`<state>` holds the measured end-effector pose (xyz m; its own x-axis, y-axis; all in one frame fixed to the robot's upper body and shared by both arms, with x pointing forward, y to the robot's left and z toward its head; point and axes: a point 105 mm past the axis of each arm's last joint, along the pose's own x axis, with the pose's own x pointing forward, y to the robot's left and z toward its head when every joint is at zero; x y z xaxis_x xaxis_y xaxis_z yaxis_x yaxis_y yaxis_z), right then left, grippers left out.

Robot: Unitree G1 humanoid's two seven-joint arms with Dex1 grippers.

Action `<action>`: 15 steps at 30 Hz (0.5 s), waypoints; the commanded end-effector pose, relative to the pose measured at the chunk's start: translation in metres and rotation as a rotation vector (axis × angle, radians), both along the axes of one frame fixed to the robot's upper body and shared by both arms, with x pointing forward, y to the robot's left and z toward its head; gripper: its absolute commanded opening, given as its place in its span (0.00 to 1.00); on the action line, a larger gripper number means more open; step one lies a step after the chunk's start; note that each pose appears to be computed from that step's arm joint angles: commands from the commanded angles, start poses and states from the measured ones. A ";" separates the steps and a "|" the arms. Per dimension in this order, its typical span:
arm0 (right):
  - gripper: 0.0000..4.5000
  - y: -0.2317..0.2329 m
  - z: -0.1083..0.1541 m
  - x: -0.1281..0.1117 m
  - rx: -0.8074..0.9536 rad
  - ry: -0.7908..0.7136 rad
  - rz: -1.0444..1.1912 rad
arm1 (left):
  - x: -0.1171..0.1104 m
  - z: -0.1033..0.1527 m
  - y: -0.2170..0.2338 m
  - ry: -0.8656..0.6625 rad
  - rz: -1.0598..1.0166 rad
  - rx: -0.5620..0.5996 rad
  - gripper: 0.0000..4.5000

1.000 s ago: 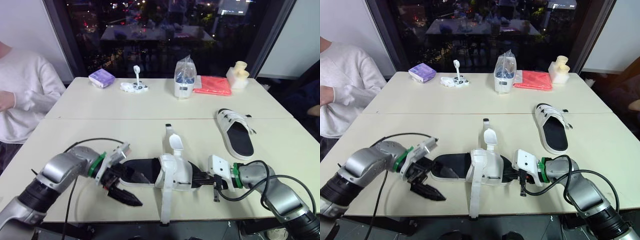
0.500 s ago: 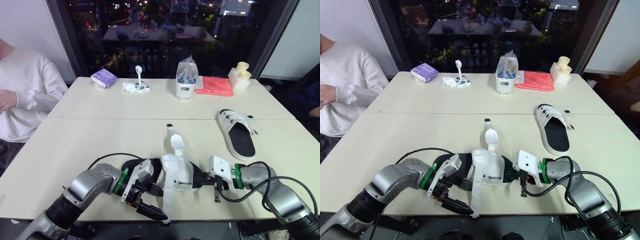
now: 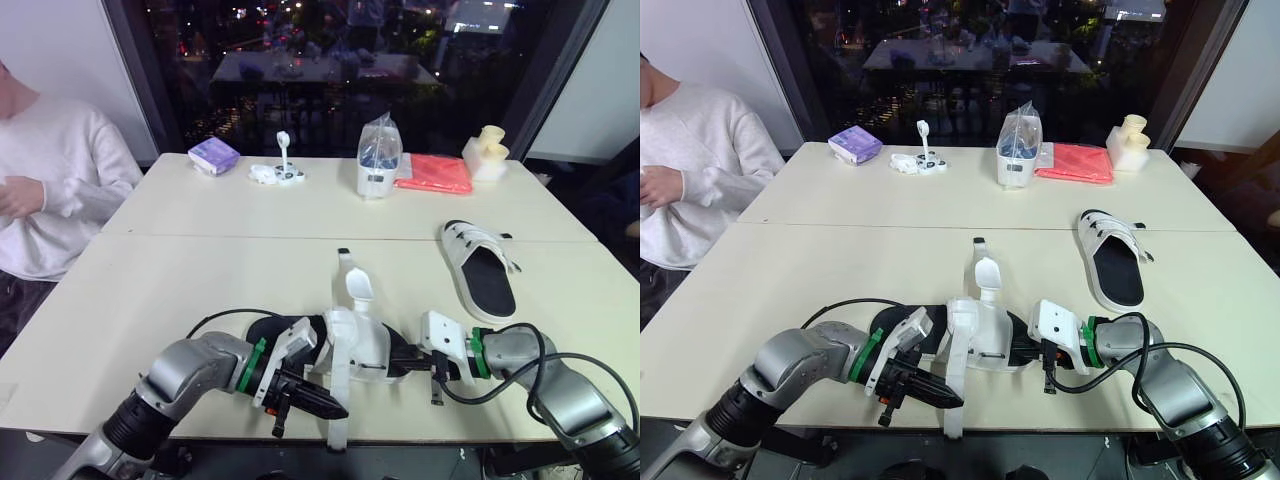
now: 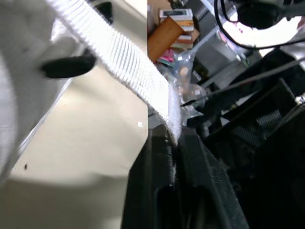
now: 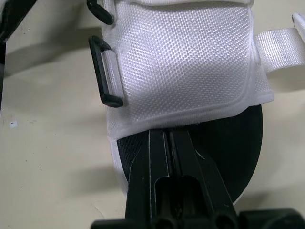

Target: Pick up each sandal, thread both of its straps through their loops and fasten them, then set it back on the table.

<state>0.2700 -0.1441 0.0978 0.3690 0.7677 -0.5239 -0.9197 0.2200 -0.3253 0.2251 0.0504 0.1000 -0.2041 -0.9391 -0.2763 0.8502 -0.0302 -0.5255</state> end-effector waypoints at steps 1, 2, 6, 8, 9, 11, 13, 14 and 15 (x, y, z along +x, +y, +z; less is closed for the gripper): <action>0.00 -0.007 -0.010 0.000 -0.035 0.036 -0.029 | 0.003 0.044 0.004 0.023 -0.035 -0.142 0.01; 0.00 -0.007 -0.010 0.000 -0.035 0.035 -0.029 | 0.008 0.054 0.005 0.035 -0.028 -0.167 0.01; 0.00 -0.008 -0.010 0.001 -0.039 0.033 -0.032 | 0.031 0.078 0.008 0.021 0.010 -0.210 0.01; 0.00 -0.008 -0.010 0.001 -0.041 0.032 -0.033 | 0.046 0.085 0.006 0.007 0.044 -0.221 0.01; 0.00 -0.009 -0.010 0.001 -0.043 0.032 -0.033 | 0.054 0.087 0.005 -0.002 0.059 -0.223 0.01; 0.00 -0.009 -0.010 0.002 -0.044 0.030 -0.035 | 0.067 0.088 0.001 -0.013 0.077 -0.221 0.01; 0.00 -0.009 -0.010 0.003 -0.046 0.028 -0.035 | 0.077 0.087 -0.002 -0.012 0.083 -0.218 0.01; 0.00 -0.008 -0.010 0.002 -0.046 0.027 -0.035 | 0.080 0.085 -0.004 -0.011 0.081 -0.214 0.01; 0.00 -0.008 -0.010 0.002 -0.046 0.026 -0.034 | 0.083 0.082 -0.005 -0.012 0.078 -0.205 0.01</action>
